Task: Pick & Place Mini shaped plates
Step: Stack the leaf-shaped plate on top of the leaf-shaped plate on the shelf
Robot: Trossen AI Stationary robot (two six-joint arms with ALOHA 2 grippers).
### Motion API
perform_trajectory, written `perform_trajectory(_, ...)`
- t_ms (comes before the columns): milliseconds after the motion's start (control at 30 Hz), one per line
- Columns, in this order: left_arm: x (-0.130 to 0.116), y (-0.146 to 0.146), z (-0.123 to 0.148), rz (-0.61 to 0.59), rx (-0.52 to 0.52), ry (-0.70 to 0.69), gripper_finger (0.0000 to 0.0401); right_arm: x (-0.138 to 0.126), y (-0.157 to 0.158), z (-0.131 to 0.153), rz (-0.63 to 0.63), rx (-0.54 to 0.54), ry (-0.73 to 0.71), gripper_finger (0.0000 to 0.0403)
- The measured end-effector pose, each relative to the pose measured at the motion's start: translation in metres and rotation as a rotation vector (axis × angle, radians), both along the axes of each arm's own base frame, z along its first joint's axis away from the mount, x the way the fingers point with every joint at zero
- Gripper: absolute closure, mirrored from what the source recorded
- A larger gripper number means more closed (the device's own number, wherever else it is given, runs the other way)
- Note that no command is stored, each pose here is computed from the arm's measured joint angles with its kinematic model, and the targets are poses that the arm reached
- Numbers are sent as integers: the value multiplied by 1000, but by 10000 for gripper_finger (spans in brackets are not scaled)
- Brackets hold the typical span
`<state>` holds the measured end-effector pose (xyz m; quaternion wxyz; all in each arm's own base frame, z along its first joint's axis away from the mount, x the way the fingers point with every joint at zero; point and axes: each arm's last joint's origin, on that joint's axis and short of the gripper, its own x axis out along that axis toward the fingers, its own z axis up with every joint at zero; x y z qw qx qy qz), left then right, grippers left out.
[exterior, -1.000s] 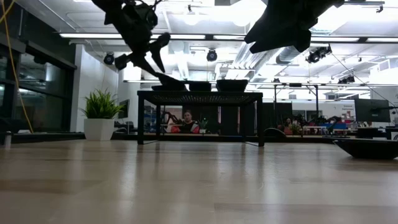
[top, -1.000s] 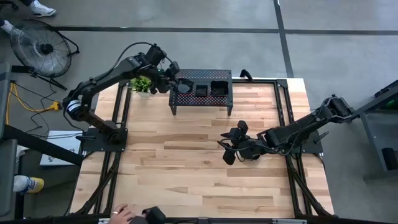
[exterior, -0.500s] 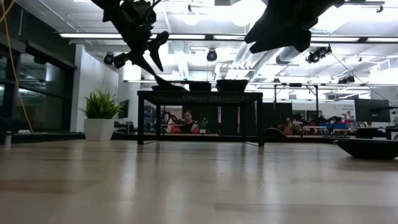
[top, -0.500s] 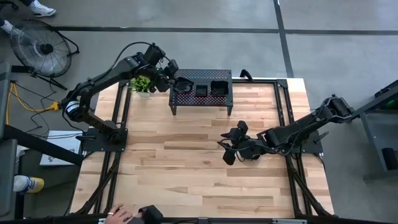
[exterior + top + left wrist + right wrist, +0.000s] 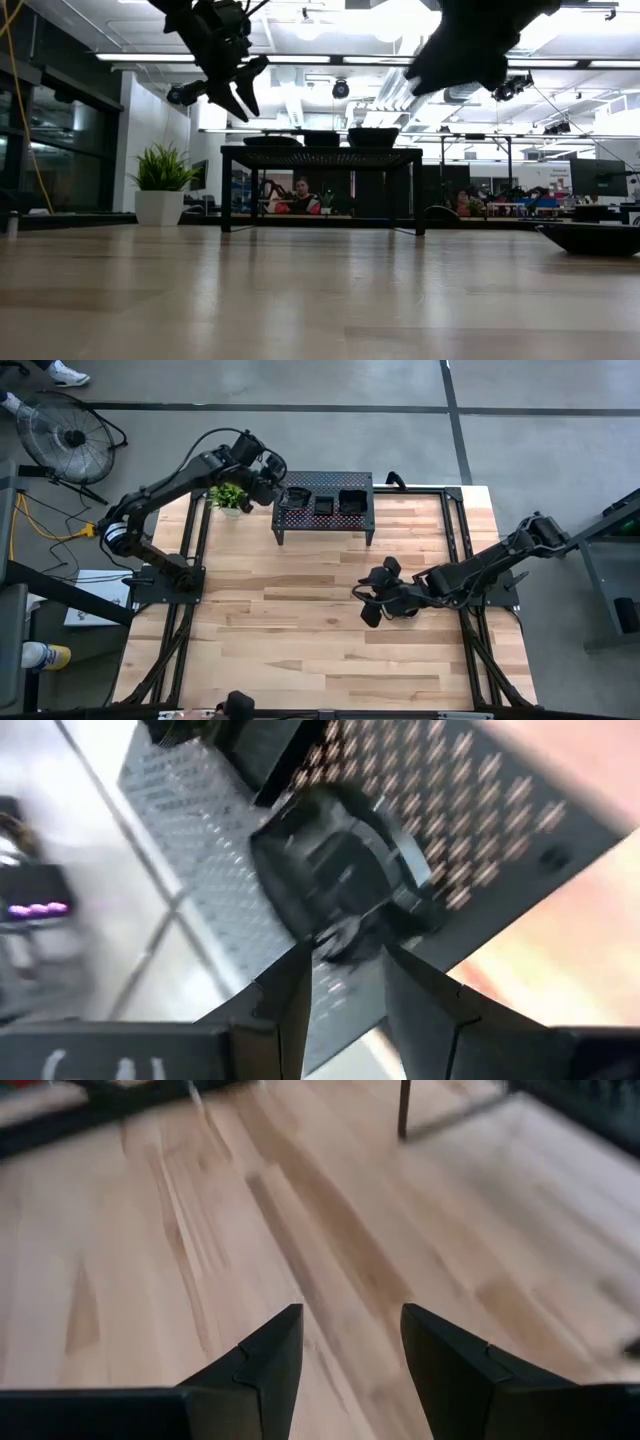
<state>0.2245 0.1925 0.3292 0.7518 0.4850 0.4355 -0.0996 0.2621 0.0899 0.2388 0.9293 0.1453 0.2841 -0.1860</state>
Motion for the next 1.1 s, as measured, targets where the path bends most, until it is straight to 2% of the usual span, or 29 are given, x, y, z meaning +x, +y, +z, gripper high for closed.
perform_trajectory(100, -2, -13, 2, 12, -125, -19, 283, -11, -3, -4, -27, 56, 96, 237)
perform_trajectory(233, 2, -36, 3, -73, -288, -40, 283, -28, -9, -8, -106, 117, 218, 237)
perform_trajectory(333, 11, -57, 4, -133, -343, -31, 284, -38, -12, -11, -138, 149, 306, 237)
perform_trajectory(600, 35, -130, 0, -274, -335, 105, 284, -60, -16, -20, -306, 235, 519, 237)
perform_trajectory(733, 41, -155, 0, -334, -338, 116, 284, -74, -7, -27, -379, 253, 558, 237)
perform_trajectory(933, 44, -180, 1, -379, -360, 117, 284, -99, 20, -45, -336, 272, 602, 237)
perform_trajectory(1100, 46, -195, 1, -391, -353, 119, 284, -114, 40, -46, -198, 211, 594, 237)
